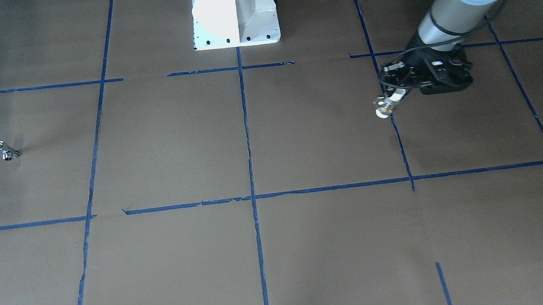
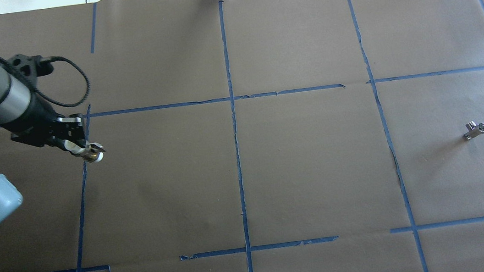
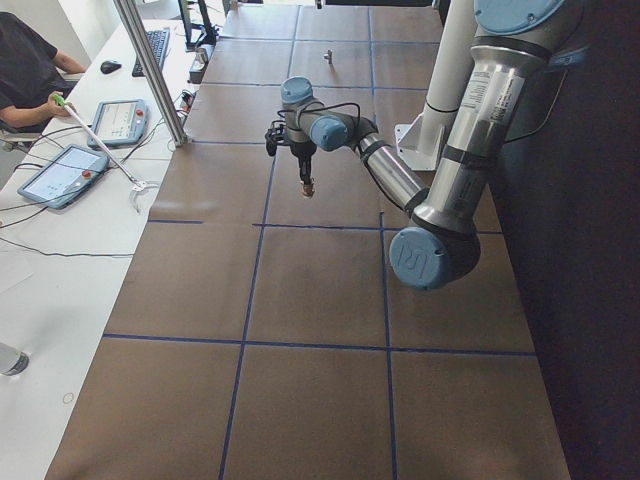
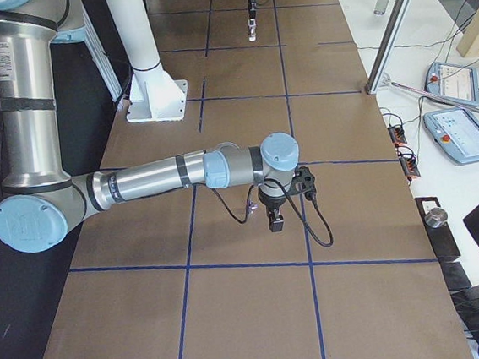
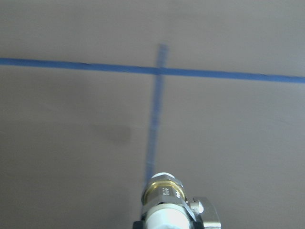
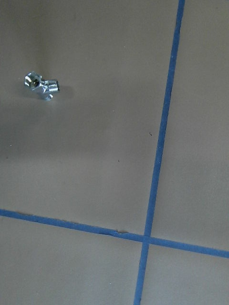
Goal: Assemble PPR valve and pipe with both arms
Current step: 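Carry the white pipe with the left gripper to the table center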
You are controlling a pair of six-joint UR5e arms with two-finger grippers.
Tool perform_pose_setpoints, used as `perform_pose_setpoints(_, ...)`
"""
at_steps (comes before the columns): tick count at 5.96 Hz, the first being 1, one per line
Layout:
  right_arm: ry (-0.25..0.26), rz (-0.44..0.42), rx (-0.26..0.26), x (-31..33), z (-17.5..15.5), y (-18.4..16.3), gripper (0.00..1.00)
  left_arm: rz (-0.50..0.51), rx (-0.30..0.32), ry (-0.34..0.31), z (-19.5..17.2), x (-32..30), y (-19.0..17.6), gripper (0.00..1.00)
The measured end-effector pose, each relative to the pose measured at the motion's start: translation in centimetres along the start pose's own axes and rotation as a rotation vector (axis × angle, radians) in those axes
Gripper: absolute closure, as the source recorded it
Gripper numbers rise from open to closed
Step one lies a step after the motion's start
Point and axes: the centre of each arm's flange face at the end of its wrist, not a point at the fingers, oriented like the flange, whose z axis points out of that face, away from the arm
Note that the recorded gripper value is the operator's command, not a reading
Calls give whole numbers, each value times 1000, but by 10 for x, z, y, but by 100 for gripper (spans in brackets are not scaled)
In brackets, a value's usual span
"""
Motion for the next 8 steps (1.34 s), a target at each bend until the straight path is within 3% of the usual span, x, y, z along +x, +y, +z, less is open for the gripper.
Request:
perform_pose_setpoints(2, 0, 0, 2, -1, -1, 0, 0, -5, 45, 13, 21, 123, 42, 100)
perform_pose_setpoints(4, -1, -1, 5, -2, -2, -1, 0, -110, 74, 7, 42, 220, 27, 100)
perform_pose_setpoints(8, -5, 1, 4, -3, -2, 0, 0, -165, 77, 0, 71, 280, -8, 98)
